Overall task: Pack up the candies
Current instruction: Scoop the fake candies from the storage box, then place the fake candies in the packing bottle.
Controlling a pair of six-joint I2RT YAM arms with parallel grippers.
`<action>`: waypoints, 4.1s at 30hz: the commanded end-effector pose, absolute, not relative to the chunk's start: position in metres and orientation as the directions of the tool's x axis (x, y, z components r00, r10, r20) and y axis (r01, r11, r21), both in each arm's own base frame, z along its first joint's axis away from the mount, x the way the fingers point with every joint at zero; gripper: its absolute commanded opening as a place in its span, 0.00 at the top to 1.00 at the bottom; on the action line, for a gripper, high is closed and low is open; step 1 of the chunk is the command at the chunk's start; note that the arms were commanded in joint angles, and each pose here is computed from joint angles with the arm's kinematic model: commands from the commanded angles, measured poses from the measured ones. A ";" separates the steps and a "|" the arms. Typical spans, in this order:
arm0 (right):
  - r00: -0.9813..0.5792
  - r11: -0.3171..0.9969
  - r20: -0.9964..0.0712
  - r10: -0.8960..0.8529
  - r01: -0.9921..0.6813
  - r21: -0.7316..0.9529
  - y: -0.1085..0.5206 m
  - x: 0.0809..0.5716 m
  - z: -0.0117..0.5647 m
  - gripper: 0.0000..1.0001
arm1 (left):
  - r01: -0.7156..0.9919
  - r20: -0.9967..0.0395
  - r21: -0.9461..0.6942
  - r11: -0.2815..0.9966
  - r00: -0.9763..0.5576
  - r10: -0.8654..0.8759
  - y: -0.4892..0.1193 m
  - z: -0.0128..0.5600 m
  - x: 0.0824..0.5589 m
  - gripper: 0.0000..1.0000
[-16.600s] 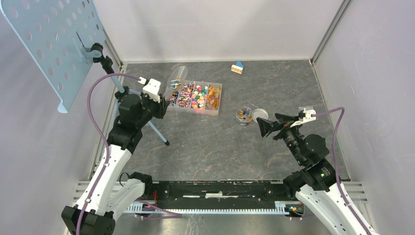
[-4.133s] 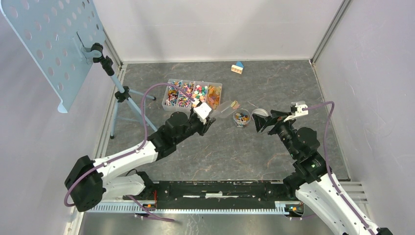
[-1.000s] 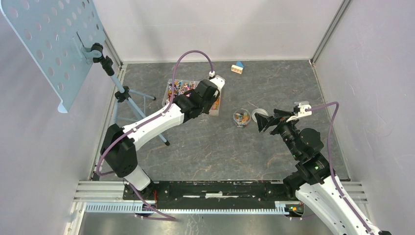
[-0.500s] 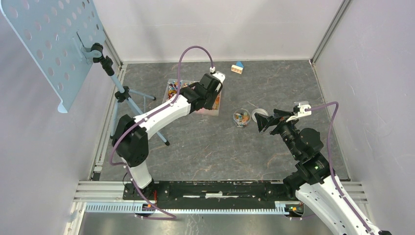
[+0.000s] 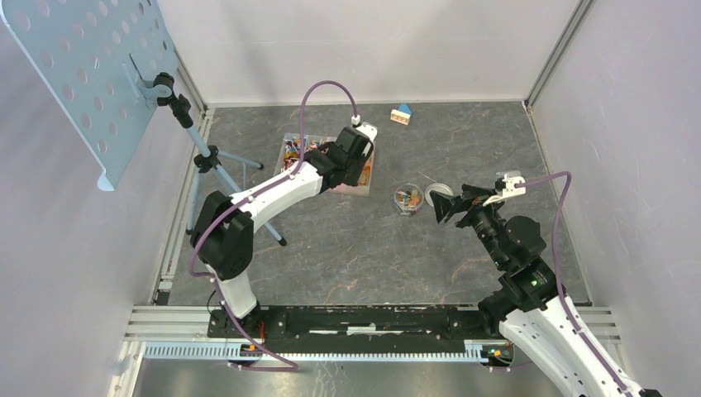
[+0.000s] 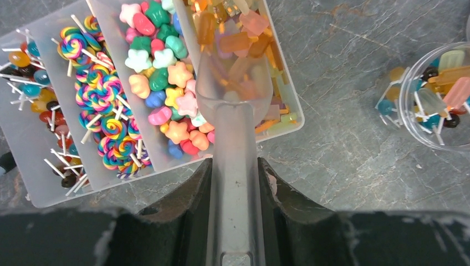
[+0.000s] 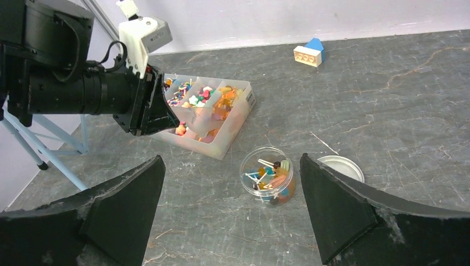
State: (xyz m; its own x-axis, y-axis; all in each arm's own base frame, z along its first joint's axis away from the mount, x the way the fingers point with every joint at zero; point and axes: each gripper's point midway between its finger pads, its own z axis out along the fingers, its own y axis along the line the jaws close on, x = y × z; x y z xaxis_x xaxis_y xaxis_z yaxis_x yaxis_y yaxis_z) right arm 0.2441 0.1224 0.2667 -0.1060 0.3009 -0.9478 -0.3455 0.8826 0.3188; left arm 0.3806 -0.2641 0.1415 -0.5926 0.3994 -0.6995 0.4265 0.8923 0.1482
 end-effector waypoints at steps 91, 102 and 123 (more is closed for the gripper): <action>-0.090 0.856 -0.935 0.344 -0.379 0.351 0.129 0.244 0.279 0.02 | 0.514 -0.986 0.147 0.845 0.003 0.169 -0.214 0.237 0.308 0.98; -0.096 0.850 -0.930 0.355 -0.381 0.364 0.129 0.242 0.276 0.02 | 0.604 -0.988 0.129 0.786 0.010 0.155 -0.224 0.255 0.288 0.98; -0.171 0.817 -0.911 0.374 -0.403 0.411 0.149 0.255 0.249 0.03 | 0.720 -0.965 -0.042 0.693 -0.210 0.160 -0.293 0.218 0.268 0.98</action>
